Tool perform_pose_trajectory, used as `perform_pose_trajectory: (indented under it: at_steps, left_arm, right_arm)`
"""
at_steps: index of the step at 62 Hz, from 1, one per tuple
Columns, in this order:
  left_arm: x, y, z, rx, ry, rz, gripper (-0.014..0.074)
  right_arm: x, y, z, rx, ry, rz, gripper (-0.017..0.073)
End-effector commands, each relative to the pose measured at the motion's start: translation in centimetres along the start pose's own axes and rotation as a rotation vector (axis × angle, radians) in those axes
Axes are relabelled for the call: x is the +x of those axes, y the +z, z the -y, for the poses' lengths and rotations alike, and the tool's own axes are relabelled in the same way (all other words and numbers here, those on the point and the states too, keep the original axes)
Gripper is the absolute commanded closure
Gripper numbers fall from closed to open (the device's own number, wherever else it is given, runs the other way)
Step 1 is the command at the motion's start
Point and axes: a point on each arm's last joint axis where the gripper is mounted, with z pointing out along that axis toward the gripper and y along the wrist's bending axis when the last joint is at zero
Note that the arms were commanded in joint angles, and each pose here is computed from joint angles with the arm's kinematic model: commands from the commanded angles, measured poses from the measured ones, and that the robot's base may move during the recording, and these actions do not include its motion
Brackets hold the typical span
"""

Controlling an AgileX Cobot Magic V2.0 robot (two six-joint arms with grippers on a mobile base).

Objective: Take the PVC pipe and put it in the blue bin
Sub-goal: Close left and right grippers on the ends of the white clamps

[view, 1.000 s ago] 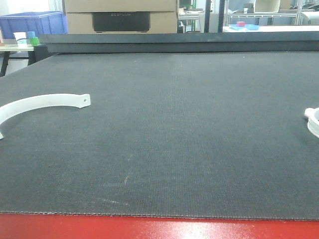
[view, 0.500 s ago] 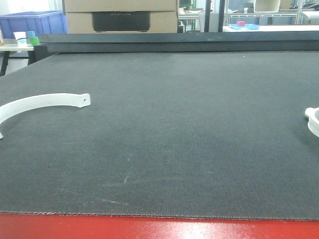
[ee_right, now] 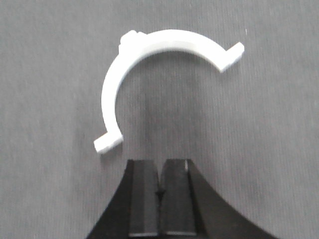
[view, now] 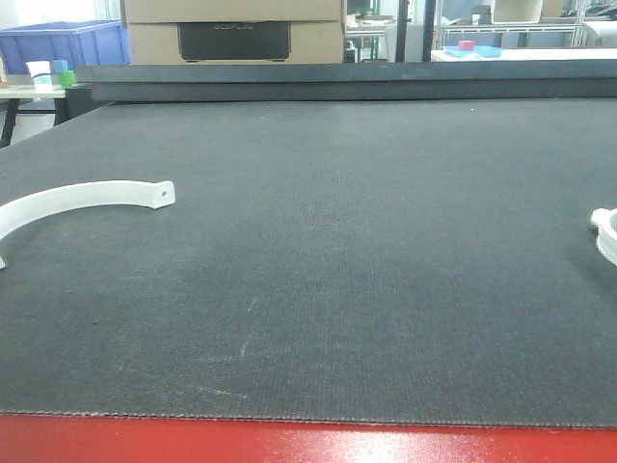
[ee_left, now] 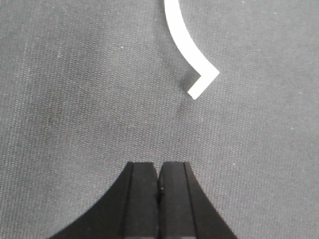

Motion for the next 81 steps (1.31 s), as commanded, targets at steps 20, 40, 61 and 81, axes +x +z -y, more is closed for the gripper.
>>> perform_pose_trajectory:
  at_steps: [20, 40, 61, 81]
  left_arm:
    - [-1.8, -0.6, 0.4, 0.045, -0.035, 0.165, 0.0704]
    - [-3.5, -2.9, 0.5, 0.048, -0.03, 0.19, 0.0704]
    - [-3.6, -3.1, 0.5, 0.048, -0.029, 0.183, 0.0704]
    - [-3.4, -3.0, 0.5, 0.046, -0.029, 0.162, 0.0704]
  right_arm:
    - [-1.6, 2.2, 0.1, 0.0, 0.022, 0.069, 0.0727]
    - [-3.7, 4.1, -0.8, -0.025, 0.099, -0.167, 0.0709]
    - [-7.1, 7.2, -4.8, 0.084, 0.01, -0.333, 0.0709]
    - [-8.8, 8.8, -5.5, 0.082, 0.029, -0.405, 0.0709]
